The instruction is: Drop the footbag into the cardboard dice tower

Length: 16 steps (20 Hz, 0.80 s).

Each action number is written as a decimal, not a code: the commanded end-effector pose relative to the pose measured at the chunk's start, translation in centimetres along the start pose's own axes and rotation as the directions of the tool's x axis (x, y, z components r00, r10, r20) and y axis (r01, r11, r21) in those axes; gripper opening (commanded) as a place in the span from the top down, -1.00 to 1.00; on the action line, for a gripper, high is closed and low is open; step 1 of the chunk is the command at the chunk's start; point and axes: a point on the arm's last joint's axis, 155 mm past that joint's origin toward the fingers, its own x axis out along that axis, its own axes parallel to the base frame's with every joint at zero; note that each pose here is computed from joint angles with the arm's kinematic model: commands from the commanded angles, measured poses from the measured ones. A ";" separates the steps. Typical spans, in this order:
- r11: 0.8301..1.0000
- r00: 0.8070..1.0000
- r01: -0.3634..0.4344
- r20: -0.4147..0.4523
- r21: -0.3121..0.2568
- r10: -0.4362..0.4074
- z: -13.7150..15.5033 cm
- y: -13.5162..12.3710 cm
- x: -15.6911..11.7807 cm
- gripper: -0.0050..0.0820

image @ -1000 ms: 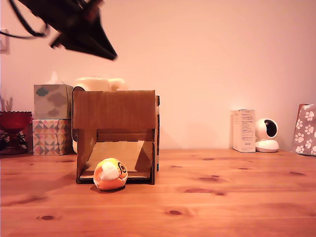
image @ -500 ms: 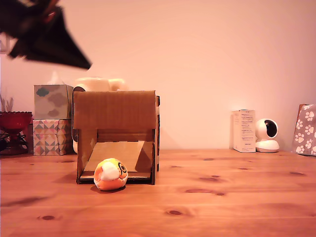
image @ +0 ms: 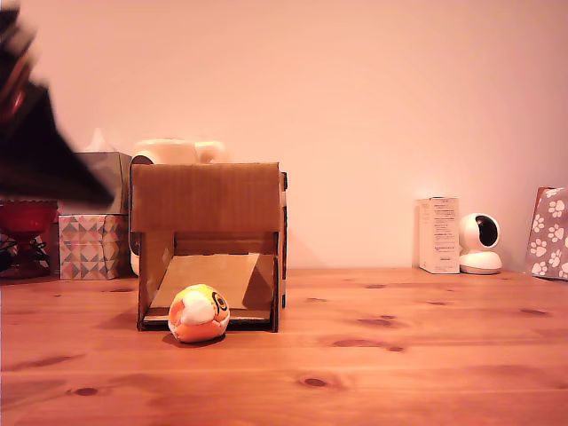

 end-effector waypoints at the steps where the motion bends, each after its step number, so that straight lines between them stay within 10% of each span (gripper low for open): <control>1: 0.999 1.000 0.004 -0.010 0.037 -0.004 -0.4 0.1 0.4 0.94; 16: 0.995 0.998 0.057 -0.015 0.085 -0.056 -1.3 0.5 6.1 0.93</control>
